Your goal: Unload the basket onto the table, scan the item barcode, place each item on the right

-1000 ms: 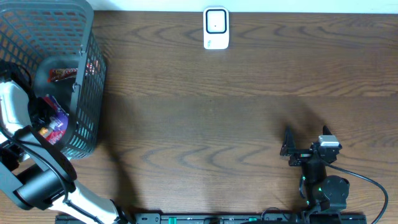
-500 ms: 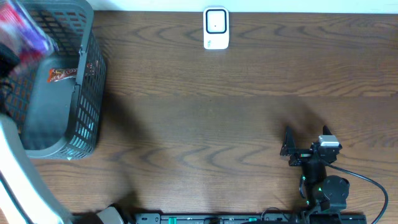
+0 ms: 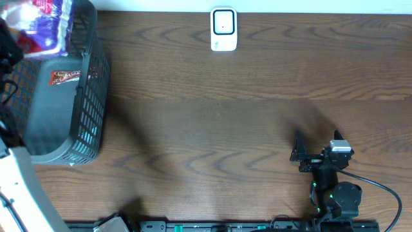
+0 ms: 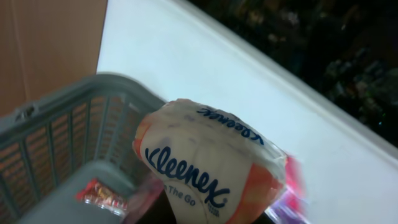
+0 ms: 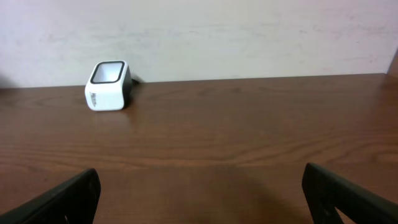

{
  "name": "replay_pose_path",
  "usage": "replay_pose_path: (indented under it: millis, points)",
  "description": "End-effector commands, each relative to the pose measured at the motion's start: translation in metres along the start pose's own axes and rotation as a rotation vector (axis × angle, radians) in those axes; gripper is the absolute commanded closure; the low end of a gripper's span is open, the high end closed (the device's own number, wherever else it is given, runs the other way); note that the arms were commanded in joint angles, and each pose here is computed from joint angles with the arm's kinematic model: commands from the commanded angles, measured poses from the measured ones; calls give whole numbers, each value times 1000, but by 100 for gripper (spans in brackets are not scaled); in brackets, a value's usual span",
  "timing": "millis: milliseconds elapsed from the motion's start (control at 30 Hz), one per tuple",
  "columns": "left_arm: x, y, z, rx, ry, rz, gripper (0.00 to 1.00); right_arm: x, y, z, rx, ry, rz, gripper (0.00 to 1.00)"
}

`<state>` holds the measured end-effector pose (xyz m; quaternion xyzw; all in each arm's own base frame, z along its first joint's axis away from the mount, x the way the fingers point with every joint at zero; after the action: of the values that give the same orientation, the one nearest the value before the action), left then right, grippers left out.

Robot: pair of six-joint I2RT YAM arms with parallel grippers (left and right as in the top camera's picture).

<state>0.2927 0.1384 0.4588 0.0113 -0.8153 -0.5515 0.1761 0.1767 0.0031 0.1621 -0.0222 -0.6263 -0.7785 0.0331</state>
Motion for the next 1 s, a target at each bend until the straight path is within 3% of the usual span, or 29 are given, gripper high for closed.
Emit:
replay_pose_path:
  millis: [0, 100, 200, 333, 600, 967]
  points:
    - [-11, -3, 5, 10, 15, 25, 93, 0, -1, 0, 12, -1, 0, 1]
    - [-23, -10, 21, -32, 117, 55, 93, 0, -1, 0, 12, -1, 0, 1]
    - [-32, -28, 55, -27, 376, 132, 93, 0, -1, 0, 12, -1, 0, 1]
    - [-50, -69, 90, -134, 574, 373, 93, 0, -1, 0, 12, -1, 0, 1]
    - [-96, -144, 118, -135, 543, 746, 93, 0, -1, 0, 12, -1, 0, 1]
    - [-103, -157, 118, -108, 500, 801, 92, 0, -1, 0, 12, -1, 0, 1]
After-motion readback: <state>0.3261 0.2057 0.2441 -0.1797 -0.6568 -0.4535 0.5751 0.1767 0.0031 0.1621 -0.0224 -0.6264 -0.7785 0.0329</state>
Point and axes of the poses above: each gripper's point midway between its finger pads, its own x axis back along the fingers, its own z axis along the line the jaws close on, y = z × x, the point moved 7 cm from there along x, back along the fingers, and after that the axes turned 9 degrees about -x, right-handed, at the moved point
